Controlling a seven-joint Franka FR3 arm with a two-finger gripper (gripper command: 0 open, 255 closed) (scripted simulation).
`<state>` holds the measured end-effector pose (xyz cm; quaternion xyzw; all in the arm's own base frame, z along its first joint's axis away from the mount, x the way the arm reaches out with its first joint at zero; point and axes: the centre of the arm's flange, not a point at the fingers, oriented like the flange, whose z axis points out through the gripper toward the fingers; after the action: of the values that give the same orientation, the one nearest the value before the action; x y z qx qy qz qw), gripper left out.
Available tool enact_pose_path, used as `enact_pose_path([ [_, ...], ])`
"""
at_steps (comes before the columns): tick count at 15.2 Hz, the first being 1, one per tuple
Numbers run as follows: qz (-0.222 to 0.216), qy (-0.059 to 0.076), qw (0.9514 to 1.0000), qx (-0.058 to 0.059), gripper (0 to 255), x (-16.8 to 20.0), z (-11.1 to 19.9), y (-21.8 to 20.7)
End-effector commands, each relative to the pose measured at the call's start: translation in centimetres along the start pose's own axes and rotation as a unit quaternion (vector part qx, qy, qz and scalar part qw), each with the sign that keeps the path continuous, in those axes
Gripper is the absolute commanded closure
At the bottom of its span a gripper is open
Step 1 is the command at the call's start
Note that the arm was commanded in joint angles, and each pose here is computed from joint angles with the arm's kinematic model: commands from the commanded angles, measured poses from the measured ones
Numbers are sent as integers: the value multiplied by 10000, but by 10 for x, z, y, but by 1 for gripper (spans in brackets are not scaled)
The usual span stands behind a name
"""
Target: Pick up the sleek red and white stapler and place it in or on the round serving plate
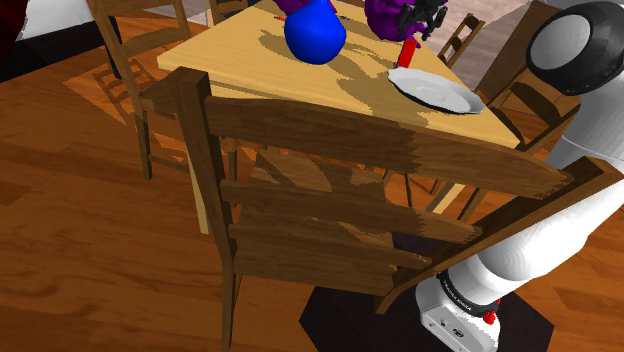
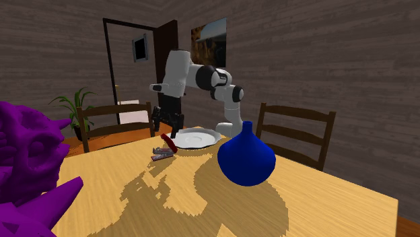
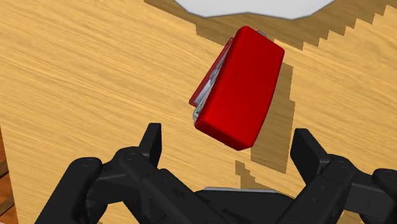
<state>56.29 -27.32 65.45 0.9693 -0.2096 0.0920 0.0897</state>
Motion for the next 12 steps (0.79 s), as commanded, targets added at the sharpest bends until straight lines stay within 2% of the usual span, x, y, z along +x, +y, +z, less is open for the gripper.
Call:
enact_pose_path([
  [1, 0, 3, 10000, 0, 0, 1, 6, -1],
  [8, 0, 3, 10000, 0, 0, 1, 6, -1],
  [9, 0, 3, 10000, 0, 255, 1, 6, -1],
  [12, 0, 3, 10000, 0, 255, 1, 6, -1],
])
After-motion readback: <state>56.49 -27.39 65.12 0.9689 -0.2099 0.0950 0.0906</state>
